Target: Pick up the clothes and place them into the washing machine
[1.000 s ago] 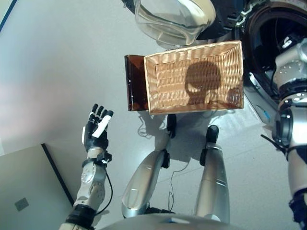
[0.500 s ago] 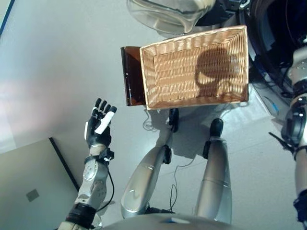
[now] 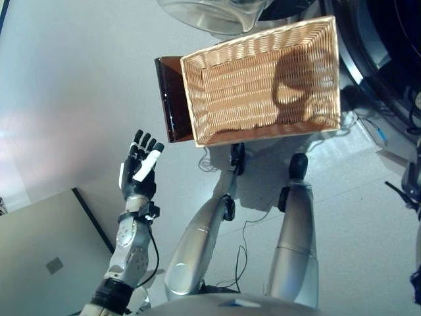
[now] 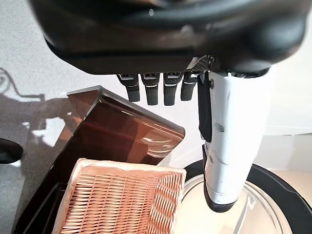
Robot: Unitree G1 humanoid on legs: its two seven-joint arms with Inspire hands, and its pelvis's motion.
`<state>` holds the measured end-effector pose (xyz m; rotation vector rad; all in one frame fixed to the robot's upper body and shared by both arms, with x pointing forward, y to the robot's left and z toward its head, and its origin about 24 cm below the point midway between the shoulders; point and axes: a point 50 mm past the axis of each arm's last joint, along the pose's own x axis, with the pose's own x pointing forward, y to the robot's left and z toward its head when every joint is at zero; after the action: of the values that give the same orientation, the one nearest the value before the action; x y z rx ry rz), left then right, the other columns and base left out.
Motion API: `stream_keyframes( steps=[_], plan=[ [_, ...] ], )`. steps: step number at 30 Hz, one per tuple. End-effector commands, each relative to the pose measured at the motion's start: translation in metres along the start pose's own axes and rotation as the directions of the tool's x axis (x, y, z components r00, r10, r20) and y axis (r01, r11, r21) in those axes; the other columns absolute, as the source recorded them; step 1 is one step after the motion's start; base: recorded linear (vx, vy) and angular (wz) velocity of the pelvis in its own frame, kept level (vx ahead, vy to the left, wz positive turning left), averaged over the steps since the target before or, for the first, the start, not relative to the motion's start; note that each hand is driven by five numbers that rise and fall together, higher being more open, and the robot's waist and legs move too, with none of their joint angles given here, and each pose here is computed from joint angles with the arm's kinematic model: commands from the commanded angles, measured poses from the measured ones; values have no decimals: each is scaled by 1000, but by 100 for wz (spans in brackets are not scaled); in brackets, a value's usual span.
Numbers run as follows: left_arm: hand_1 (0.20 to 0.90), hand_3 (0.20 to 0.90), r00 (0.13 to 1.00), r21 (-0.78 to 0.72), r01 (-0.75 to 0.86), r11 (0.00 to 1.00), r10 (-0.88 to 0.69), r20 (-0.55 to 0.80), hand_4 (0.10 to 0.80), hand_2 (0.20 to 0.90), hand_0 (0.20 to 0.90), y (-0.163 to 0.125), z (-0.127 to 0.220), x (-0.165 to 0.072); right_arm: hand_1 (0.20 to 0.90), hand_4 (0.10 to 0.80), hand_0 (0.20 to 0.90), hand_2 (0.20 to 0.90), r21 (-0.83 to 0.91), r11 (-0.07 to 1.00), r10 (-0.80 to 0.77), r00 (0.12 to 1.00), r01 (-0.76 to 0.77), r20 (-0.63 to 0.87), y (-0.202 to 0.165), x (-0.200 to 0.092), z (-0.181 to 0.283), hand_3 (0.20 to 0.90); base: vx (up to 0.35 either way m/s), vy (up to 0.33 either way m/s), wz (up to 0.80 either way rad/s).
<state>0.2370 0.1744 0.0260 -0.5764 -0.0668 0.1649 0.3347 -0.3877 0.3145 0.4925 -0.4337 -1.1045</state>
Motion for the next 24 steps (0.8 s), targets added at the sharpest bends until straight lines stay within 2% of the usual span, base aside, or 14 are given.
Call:
stream_keyframes(
  steps=[1,9,15,22,24],
  plan=[
    [900,900,985,-31,1,1000,5,174,800,900,900,-2,33,9,900,800,900,900,80,996,22,949,-50,315,11,1,104,900,0,0,0],
    [900,900,983,-37,-18,999,24,180,800,900,900,0,35,10,900,800,900,900,94,994,27,958,-56,286,15,-1,94,900,0,0,0],
    [900,900,982,-50,-20,999,28,184,800,900,900,-1,35,12,900,800,900,900,175,981,44,970,-87,240,21,-6,74,900,0,0,0],
    [900,900,981,-72,-33,997,47,190,800,900,900,-1,34,14,900,800,900,900,352,914,121,963,-204,242,40,-29,55,900,2,36,-1],
    [900,900,982,-81,-33,996,48,181,800,900,900,-2,31,14,900,800,900,900,451,861,147,963,-236,225,50,-42,45,900,22,91,-2]
  ],
)
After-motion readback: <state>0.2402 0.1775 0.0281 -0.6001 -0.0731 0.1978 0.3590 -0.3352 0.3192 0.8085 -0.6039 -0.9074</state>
